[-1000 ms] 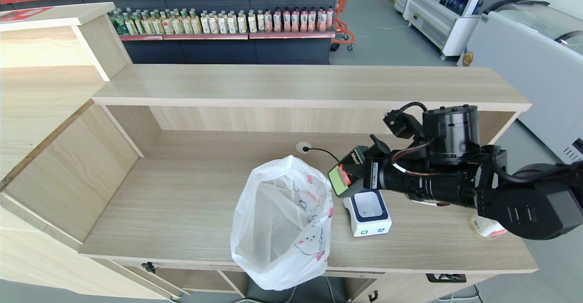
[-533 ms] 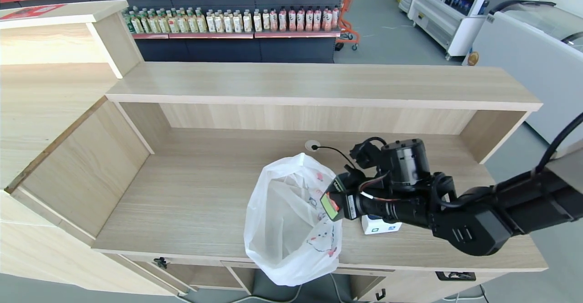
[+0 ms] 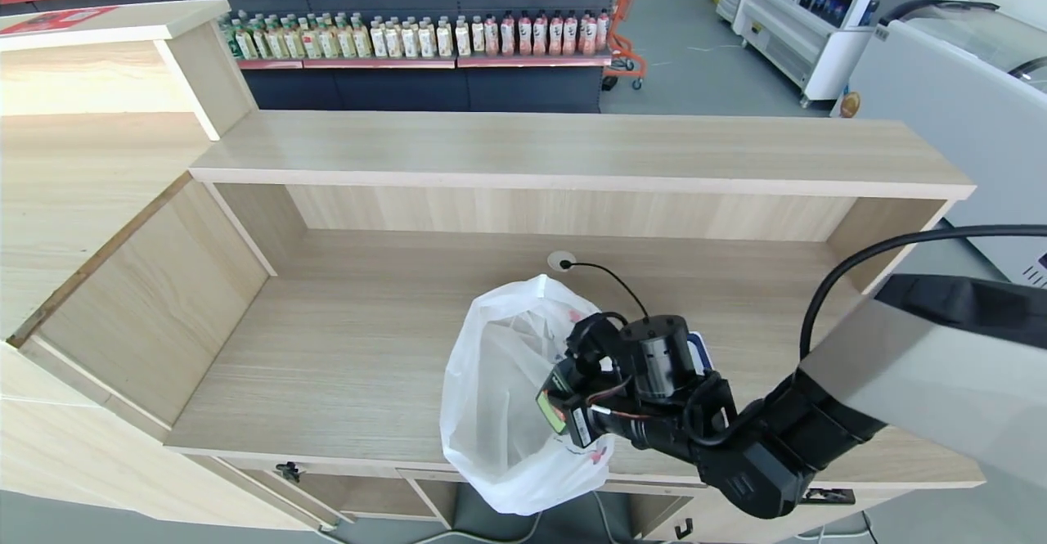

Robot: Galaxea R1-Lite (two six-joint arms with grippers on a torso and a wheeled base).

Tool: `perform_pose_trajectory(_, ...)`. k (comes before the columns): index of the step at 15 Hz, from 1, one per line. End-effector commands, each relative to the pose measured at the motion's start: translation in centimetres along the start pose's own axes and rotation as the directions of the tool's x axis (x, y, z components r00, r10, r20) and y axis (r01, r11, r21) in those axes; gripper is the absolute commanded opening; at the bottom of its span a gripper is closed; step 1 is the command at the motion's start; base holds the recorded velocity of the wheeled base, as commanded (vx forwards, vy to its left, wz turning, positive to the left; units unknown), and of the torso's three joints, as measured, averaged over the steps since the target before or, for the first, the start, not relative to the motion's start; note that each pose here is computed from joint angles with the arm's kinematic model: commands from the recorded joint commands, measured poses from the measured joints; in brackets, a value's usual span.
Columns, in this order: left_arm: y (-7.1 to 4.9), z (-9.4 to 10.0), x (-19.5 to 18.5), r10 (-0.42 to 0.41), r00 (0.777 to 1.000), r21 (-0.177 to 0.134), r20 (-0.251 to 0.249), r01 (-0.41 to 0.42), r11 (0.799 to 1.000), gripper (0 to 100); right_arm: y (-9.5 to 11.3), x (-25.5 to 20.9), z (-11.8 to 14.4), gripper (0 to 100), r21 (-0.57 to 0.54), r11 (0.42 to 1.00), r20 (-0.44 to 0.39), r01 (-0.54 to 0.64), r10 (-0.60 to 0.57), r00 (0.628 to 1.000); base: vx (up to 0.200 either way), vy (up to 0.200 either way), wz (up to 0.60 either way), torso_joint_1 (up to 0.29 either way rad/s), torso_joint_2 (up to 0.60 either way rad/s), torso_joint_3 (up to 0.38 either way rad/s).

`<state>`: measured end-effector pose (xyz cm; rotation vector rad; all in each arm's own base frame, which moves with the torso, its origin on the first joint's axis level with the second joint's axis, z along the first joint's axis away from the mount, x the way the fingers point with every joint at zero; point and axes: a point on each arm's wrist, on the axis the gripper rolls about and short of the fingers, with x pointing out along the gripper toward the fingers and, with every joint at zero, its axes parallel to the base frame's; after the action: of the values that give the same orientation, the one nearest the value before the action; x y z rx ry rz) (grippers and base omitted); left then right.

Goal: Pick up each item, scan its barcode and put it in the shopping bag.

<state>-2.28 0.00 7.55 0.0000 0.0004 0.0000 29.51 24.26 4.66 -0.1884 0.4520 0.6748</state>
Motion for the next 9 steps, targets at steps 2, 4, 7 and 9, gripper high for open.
perform_pose_trajectory(2, 0.0, 0.0, 0.0, 0.0, 1.0, -0.002, 0.0, 0.0, 1.0, 100, 0.4, 1.9, -1.7, 0, -0.053, 0.999, -0.045, -0.011, 0.009, 0.999, 0.0, 0.0, 0.0, 0.0, 0.0, 0.0)
perform_pose_trajectory(4, 0.0, 0.0, 0.0, 0.0, 1.0, 0.0, 0.0, 0.0, 1.0, 100, 0.4, 2.8, -1.9, 0, -0.068, 0.998, -0.045, 0.003, -0.006, 0.999, 0.0, 0.0, 0.0, 0.0, 0.0, 0.0)
perform_pose_trajectory(7, 0.0, 0.0, 0.0, 0.0, 1.0, 0.0, 0.0, 0.0, 1.0, 100, 0.3, 3.8, -2.1, 0, -0.111, 0.994, -0.044, 0.024, -0.029, 0.999, 0.0, 0.0, 0.0, 0.0, 0.0, 0.0)
perform_pose_trajectory(9, 0.0, 0.0, 0.0, 0.0, 1.0, 0.0, 0.0, 0.0, 1.0, 100, 0.3, 4.7, -1.6, 0, -0.113, 0.993, -0.02, 0.027, -0.03, 0.999, 0.0, 0.0, 0.0, 0.0, 0.0, 0.0)
